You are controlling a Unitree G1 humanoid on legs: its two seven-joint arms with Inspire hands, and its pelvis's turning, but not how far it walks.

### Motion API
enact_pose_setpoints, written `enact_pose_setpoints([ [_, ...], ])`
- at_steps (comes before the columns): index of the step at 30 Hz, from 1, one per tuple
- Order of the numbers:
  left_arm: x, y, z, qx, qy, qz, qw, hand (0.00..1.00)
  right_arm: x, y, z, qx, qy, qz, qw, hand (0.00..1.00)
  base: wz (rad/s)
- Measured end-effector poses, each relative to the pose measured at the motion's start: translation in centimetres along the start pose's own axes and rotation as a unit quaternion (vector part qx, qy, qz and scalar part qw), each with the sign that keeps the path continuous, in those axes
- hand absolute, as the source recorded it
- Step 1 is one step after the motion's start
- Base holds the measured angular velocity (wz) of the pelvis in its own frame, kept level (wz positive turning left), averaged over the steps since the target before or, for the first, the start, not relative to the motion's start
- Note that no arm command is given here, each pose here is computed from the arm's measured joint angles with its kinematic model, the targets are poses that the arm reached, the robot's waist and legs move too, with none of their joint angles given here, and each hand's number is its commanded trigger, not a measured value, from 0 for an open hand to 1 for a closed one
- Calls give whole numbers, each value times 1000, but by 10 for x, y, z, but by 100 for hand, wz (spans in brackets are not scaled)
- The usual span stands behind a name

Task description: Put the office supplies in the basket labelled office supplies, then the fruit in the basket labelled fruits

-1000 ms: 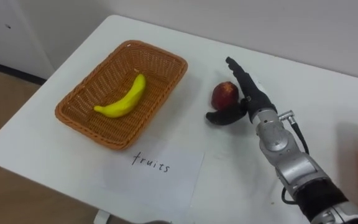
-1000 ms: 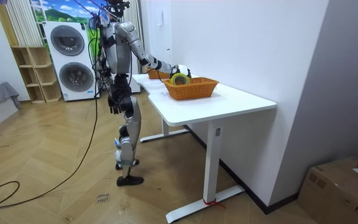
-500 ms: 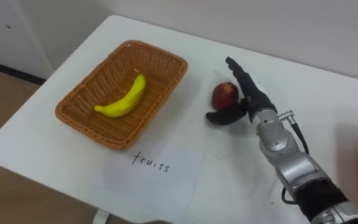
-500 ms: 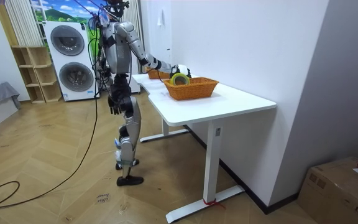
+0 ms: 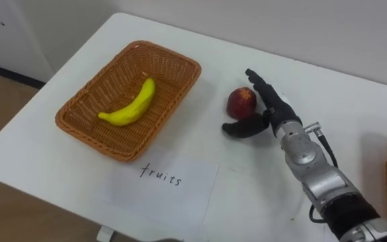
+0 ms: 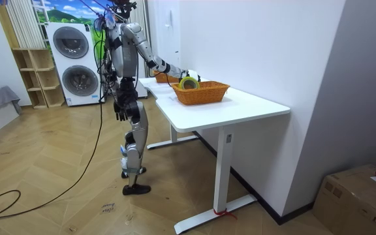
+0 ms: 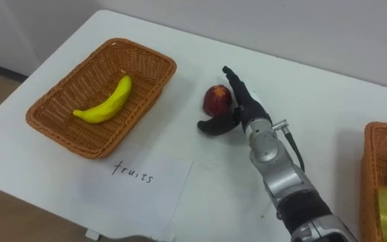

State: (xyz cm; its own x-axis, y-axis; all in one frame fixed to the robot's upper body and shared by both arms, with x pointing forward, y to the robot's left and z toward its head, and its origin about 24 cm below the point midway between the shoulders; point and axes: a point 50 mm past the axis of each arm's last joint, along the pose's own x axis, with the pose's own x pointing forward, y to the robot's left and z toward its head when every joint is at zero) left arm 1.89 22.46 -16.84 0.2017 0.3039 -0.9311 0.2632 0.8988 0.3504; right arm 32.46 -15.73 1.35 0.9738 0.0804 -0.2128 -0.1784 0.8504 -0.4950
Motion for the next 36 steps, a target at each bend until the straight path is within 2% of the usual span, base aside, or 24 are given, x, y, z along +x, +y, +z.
enact_pose_setpoints([
  [6,0,0,0,1,0,1,1000,0,3,-3,-5,46,15,1,999,0,4],
  [23,2,2,0,1,11,-7,1000,0,4,-10,-12,50,25,8,998,0,0],
  [36,3,8,0,1,16,12,1000,0,4,-12,-13,142,29,7,989,0,-1],
])
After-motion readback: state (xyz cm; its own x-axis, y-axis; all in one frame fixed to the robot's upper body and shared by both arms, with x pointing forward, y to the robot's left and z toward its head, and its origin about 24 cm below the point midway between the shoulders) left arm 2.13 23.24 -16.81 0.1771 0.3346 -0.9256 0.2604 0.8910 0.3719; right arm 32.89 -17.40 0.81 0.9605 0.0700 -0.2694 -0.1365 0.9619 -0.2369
